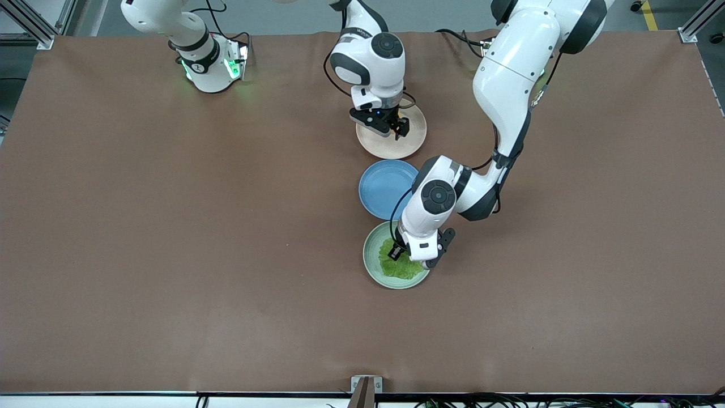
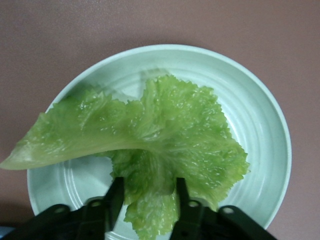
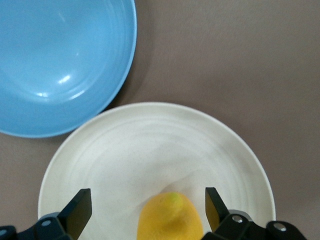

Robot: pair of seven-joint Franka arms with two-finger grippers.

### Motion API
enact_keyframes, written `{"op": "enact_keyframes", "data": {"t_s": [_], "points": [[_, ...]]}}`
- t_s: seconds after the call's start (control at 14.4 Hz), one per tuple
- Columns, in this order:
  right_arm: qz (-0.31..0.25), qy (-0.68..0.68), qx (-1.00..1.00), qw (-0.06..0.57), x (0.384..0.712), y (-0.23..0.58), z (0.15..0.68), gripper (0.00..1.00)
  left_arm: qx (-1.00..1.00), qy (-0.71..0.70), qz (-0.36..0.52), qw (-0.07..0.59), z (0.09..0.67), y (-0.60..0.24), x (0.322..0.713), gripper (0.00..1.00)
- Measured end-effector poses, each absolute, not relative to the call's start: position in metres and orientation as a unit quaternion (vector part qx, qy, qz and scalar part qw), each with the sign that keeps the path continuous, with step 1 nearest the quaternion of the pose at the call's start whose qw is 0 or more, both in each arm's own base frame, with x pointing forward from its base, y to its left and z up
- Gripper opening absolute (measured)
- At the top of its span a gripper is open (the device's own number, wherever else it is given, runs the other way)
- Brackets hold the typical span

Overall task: Pick lemon and lettuce from plates
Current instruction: 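Close the left gripper on the lettuce while the right gripper reaches the lemon, then lift the lettuce with the left gripper while the right gripper lifts the lemon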

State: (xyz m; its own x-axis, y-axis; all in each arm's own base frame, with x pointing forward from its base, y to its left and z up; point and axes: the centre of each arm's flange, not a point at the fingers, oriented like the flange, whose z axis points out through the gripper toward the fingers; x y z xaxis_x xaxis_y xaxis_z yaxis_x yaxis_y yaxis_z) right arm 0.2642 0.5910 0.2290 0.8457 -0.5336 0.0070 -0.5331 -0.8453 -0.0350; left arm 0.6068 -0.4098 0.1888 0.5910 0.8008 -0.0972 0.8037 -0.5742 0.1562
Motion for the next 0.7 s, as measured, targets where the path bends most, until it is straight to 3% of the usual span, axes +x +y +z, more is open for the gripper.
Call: {"op": "enact_keyframes", "data": {"t_s": [0.28,0.42,0.7], "points": [[-0.008,0.264,-0.964,0.012,0.246,0.598,0.219,1.00,0.887,0.452,-0.008,0.092,0.189,-0.410,0.607,0.31],[-0.008,0.260,-0.966,0.012,0.240,0.601,0.219,1.00,0.887,0.452,-0.008,0.093,0.189,-0.410,0.607,0.19],[-0.008,0.252,-0.968,0.012,0.231,0.604,0.218,1.00,0.887,0.452,-0.006,0.096,0.193,-0.411,0.608,0.11]]}}
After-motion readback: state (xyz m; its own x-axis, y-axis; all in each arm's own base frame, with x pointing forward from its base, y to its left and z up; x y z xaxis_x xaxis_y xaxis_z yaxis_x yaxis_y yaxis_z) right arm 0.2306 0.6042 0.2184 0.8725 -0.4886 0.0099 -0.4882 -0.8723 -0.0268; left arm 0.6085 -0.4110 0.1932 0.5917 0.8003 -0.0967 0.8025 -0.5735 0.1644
